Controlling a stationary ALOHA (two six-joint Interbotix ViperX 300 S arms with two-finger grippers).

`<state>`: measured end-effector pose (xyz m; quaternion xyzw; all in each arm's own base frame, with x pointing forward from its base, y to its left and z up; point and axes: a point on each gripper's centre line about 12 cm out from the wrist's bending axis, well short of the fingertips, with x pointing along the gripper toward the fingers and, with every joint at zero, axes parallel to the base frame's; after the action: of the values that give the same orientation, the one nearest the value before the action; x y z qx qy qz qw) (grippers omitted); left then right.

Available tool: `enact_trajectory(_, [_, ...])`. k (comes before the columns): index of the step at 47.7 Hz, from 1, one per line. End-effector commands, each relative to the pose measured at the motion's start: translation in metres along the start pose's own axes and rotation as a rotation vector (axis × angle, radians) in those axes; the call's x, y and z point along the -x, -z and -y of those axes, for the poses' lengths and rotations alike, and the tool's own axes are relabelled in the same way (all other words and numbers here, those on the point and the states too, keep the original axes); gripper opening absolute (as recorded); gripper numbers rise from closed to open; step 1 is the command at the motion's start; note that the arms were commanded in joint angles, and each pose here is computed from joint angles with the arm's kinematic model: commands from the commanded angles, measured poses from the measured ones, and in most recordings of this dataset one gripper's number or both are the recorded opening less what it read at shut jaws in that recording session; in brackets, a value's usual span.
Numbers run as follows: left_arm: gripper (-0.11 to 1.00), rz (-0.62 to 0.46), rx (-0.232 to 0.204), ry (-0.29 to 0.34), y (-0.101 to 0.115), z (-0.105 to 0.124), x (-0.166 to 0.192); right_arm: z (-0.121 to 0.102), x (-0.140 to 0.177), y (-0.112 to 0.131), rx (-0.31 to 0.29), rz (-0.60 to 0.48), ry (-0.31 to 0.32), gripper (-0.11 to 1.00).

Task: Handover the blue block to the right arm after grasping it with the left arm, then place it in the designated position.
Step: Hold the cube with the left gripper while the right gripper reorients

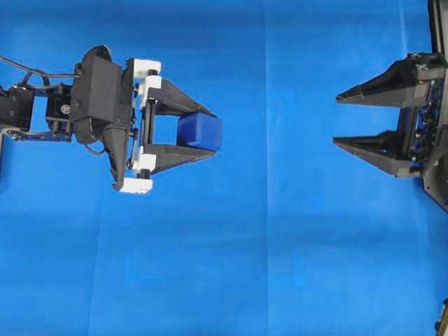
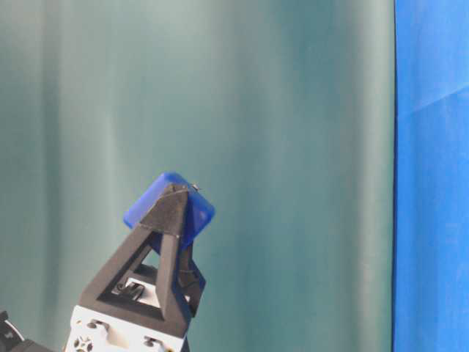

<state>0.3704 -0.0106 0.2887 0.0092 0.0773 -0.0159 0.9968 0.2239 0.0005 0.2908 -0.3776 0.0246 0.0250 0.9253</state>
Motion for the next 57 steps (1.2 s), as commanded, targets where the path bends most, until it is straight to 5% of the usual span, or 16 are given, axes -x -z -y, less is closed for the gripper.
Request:
enact_trajectory(1, [0.46,0.043,0.003,0.002,-0.0132,0.0009,0.0031,0.0095,-0.0011,-0.0096,0.063,0.026,0.025,0.96])
enact_trajectory(10, [0.46,0.045,0.003,0.002,-0.0138,0.0009,0.003,0.0093,-0.0012,-0.0105,0.19,0.028,0.024,0.96])
enact_trajectory(21, [0.46,0.043,0.003,0.002,-0.0136,0.0009,0.003,0.0074,-0.0015,-0.0108,0.448,0.034,0.012,0.96])
enact_trajectory(57, [0.46,0.045,0.015,0.002,-0.0139,0.0008,0.0026,0.0045,-0.0052,-0.0076,0.456,0.023,-0.004,0.96])
